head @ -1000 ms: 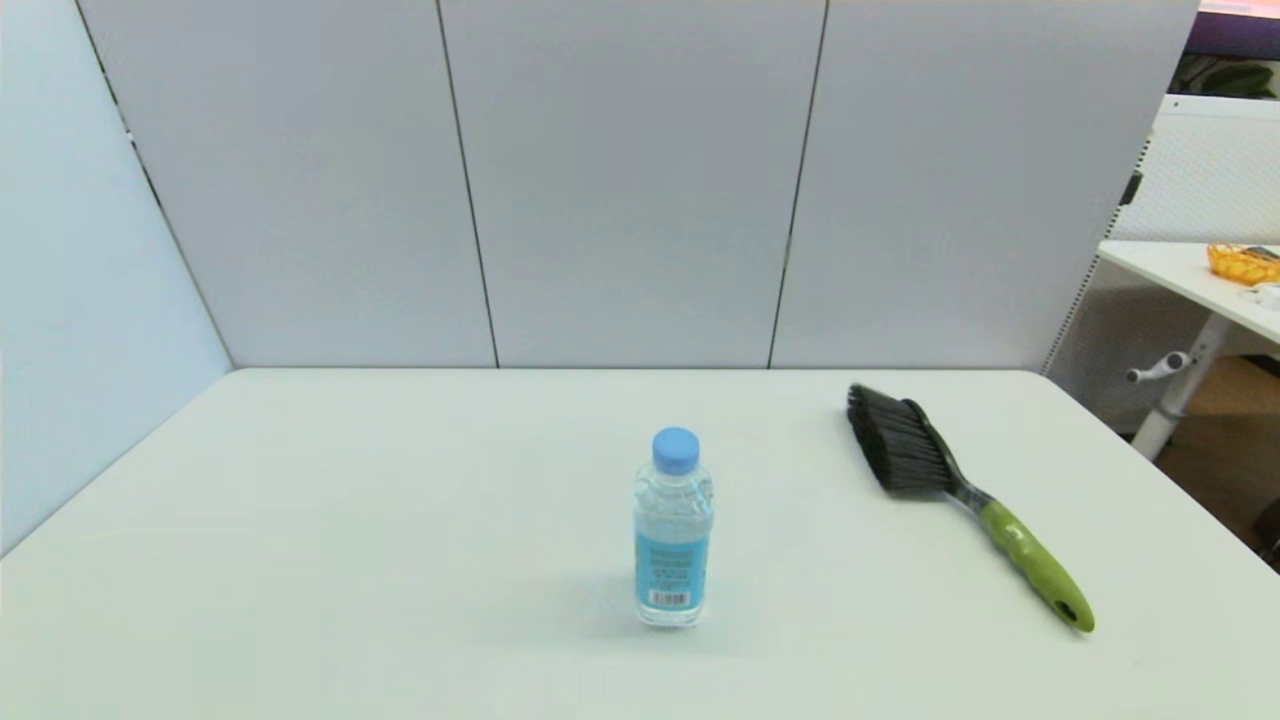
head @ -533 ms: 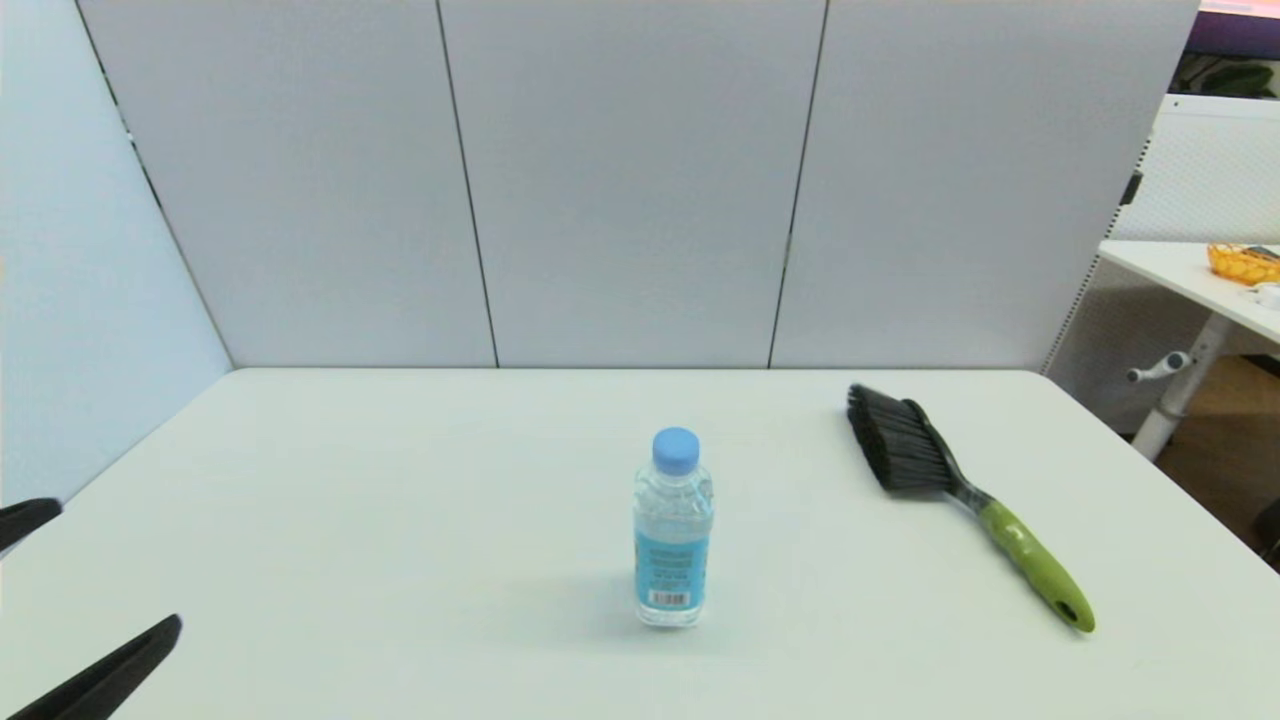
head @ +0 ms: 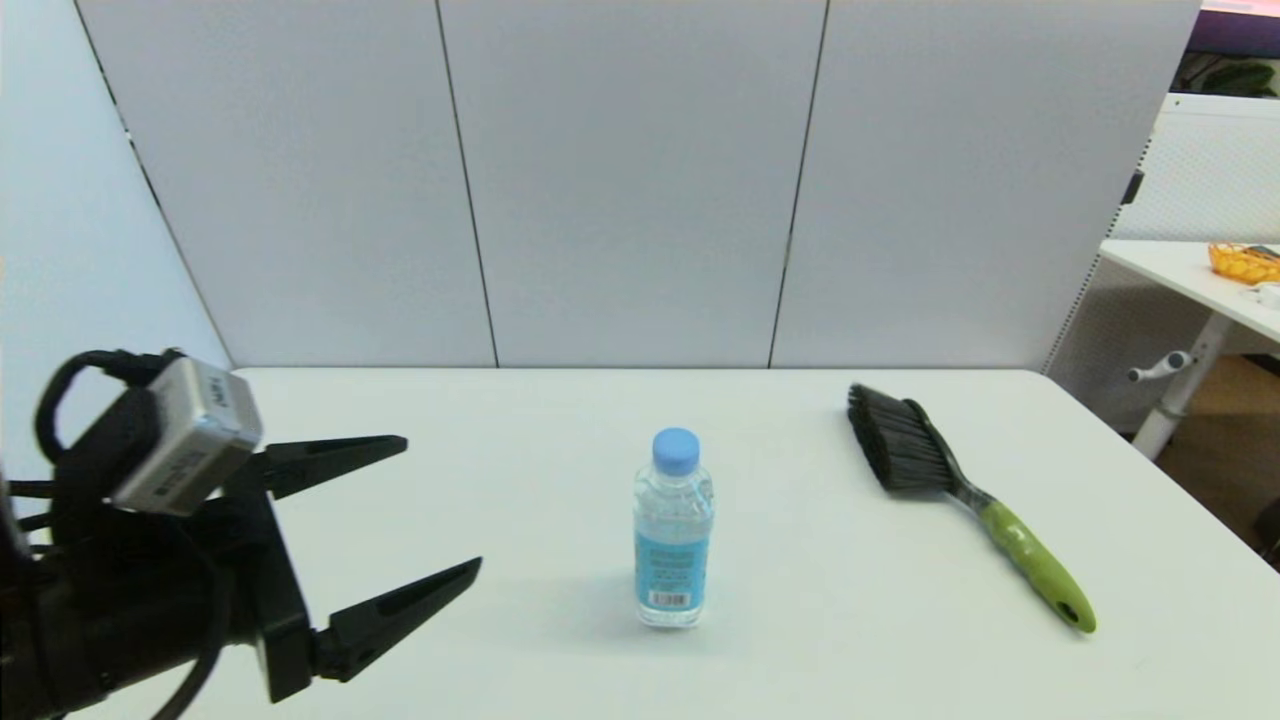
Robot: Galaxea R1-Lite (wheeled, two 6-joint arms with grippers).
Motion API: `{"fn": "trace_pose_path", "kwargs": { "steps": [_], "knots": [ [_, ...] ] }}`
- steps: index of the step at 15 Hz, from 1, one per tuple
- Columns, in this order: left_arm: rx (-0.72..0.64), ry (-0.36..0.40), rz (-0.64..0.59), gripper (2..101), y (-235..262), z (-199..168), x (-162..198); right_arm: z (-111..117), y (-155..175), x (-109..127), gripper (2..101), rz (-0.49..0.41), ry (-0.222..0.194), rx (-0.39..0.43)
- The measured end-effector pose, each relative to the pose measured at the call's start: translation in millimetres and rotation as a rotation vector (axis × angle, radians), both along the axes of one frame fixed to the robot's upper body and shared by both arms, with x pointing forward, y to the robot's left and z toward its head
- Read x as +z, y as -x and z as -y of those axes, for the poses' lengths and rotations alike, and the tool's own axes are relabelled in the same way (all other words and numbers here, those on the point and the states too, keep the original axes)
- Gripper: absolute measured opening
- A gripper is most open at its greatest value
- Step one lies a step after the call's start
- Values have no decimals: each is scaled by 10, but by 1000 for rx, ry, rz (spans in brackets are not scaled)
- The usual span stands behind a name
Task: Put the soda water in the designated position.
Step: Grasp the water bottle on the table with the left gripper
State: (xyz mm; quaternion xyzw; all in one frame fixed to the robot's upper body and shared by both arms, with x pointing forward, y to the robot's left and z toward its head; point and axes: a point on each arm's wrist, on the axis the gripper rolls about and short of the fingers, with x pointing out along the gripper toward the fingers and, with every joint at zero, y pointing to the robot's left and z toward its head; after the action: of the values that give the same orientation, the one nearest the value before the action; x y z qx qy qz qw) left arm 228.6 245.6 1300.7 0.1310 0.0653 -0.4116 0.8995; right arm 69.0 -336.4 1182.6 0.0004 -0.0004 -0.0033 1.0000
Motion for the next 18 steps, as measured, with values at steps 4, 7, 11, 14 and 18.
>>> {"fn": "trace_pose_path", "kwargs": {
  "steps": [4, 7, 11, 14, 18],
  "knots": [
    [-72, 33, -31, 978, -292, 372, -139, 0, 0, 0, 980, 0, 0, 0],
    [-110, 89, -79, 978, -398, 608, -241, 0, 0, 1, 980, 1, 0, 0],
    [-156, 134, -127, 978, -450, 850, -387, 0, 0, 1, 980, 1, 0, 0],
    [-171, 120, -148, 978, -491, 951, -502, 0, 0, 1, 980, 1, 0, 0],
    [-181, 117, -151, 978, -552, 1047, -620, 0, 0, 1, 980, 1, 0, 0]
  ]
}}
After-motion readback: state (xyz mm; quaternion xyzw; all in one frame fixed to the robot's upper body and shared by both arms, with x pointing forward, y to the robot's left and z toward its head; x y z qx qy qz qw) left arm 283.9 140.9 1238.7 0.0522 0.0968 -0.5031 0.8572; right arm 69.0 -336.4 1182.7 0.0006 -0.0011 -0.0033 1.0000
